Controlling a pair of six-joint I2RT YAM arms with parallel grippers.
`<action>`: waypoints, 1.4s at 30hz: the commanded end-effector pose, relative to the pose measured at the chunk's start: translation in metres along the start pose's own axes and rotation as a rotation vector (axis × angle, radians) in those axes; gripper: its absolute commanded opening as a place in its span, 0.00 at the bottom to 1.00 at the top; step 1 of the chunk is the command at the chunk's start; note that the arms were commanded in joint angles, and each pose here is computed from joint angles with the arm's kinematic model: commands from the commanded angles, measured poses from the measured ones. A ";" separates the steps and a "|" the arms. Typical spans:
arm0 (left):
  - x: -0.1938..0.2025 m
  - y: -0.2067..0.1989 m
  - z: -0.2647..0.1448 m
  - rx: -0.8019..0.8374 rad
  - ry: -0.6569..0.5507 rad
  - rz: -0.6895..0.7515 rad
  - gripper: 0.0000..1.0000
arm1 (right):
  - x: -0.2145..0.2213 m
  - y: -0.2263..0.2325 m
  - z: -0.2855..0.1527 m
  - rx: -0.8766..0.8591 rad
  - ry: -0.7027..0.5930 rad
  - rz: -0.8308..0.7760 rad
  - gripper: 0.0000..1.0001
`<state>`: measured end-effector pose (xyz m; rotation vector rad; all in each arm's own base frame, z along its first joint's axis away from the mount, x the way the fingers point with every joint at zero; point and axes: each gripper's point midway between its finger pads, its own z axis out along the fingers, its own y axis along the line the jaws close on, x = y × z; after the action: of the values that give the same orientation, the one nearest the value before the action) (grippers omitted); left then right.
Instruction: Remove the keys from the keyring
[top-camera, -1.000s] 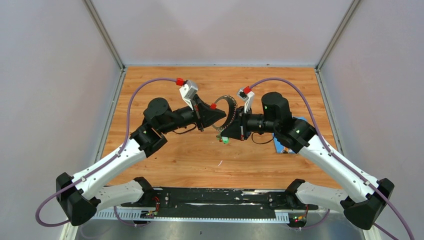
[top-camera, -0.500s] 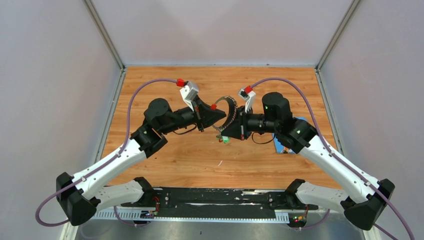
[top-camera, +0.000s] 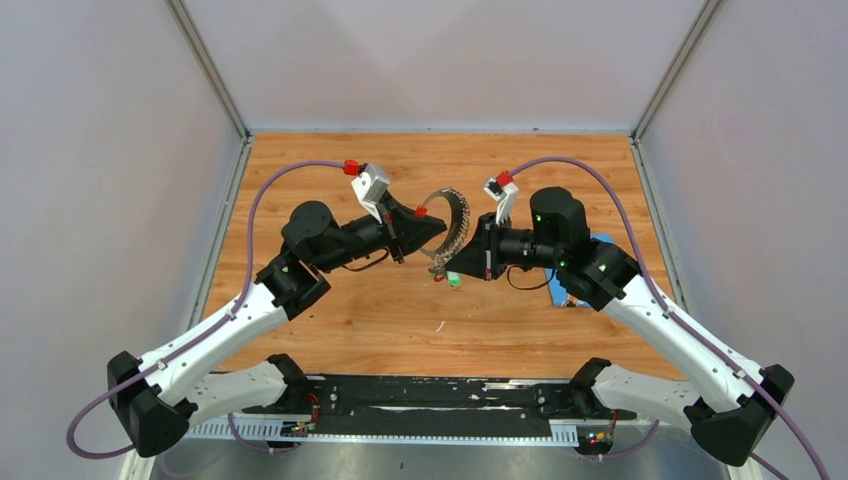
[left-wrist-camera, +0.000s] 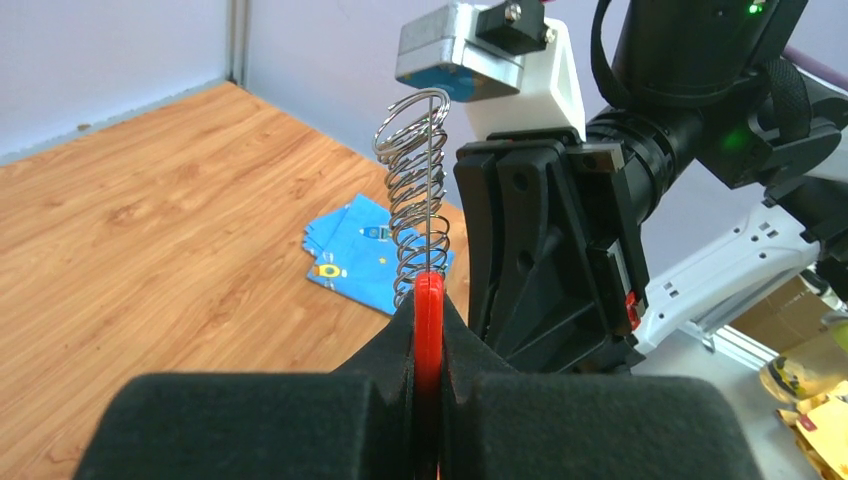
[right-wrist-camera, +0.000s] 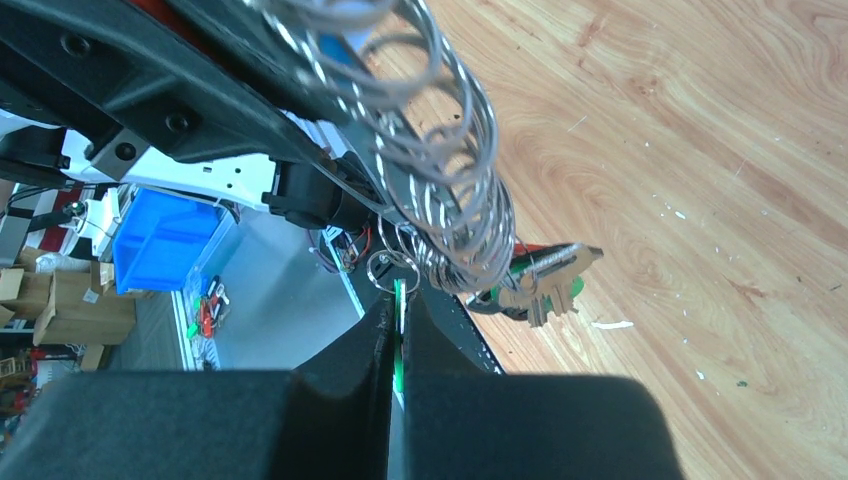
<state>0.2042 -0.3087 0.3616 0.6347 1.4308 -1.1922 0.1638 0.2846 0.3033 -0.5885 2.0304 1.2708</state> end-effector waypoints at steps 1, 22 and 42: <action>-0.020 -0.003 -0.006 -0.016 -0.082 0.034 0.00 | 0.002 -0.001 -0.004 -0.002 -0.010 0.022 0.01; -0.043 -0.012 -0.007 -0.010 -0.183 -0.079 0.00 | 0.009 0.013 0.001 -0.116 0.011 0.006 0.01; -0.034 -0.003 0.007 -0.005 -0.200 -0.135 0.00 | -0.012 0.028 -0.011 -0.055 0.031 -0.124 0.01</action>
<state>0.2149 -0.3107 0.3775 0.4217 1.4144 -1.3025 0.1464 0.2921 0.3302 -0.7331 1.9168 1.3488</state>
